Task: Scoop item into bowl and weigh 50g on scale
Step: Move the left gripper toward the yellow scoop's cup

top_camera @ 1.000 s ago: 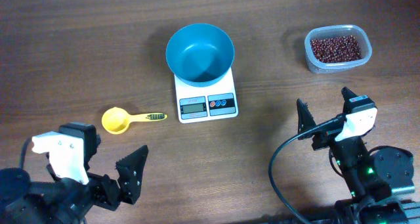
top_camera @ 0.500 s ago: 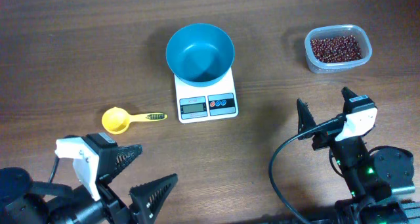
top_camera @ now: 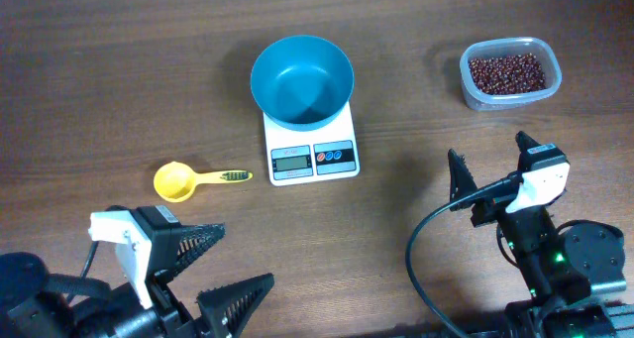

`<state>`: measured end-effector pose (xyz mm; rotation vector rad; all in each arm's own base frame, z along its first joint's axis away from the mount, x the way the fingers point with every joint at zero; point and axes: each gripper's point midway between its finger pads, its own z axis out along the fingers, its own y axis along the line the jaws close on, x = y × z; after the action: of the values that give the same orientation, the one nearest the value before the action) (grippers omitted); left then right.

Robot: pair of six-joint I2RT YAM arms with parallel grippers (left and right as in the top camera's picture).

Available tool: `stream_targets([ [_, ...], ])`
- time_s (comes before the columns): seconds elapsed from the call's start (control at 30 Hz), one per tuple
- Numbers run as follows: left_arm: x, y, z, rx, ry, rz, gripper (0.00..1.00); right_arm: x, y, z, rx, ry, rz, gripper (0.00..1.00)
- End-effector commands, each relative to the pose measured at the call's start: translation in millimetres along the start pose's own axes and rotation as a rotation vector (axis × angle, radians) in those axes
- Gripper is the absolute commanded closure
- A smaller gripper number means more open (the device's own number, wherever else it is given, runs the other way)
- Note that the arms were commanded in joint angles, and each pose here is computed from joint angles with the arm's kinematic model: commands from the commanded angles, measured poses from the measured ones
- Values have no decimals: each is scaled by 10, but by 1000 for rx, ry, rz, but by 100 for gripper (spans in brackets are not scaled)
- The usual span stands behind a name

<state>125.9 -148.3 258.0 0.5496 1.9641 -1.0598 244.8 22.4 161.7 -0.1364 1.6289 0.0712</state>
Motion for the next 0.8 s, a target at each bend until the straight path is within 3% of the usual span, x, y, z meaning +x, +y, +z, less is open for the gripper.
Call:
stream_targets([
  [0.0, -54, -61, -28, 11, -9, 13, 1, 34, 16, 3, -4, 4, 1, 1],
  [0.33, -179, 654, -170, -410, -88, -247, 0, 34, 16, 3, -4, 4, 1, 1],
  [0.6, -412, 1097, -556, -820, 59, -409, 1, 34, 16, 3, -4, 4, 1, 1],
  [0.77, -277, 1267, -524, -898, 164, -542, 1, 34, 16, 3, -4, 4, 1, 1],
])
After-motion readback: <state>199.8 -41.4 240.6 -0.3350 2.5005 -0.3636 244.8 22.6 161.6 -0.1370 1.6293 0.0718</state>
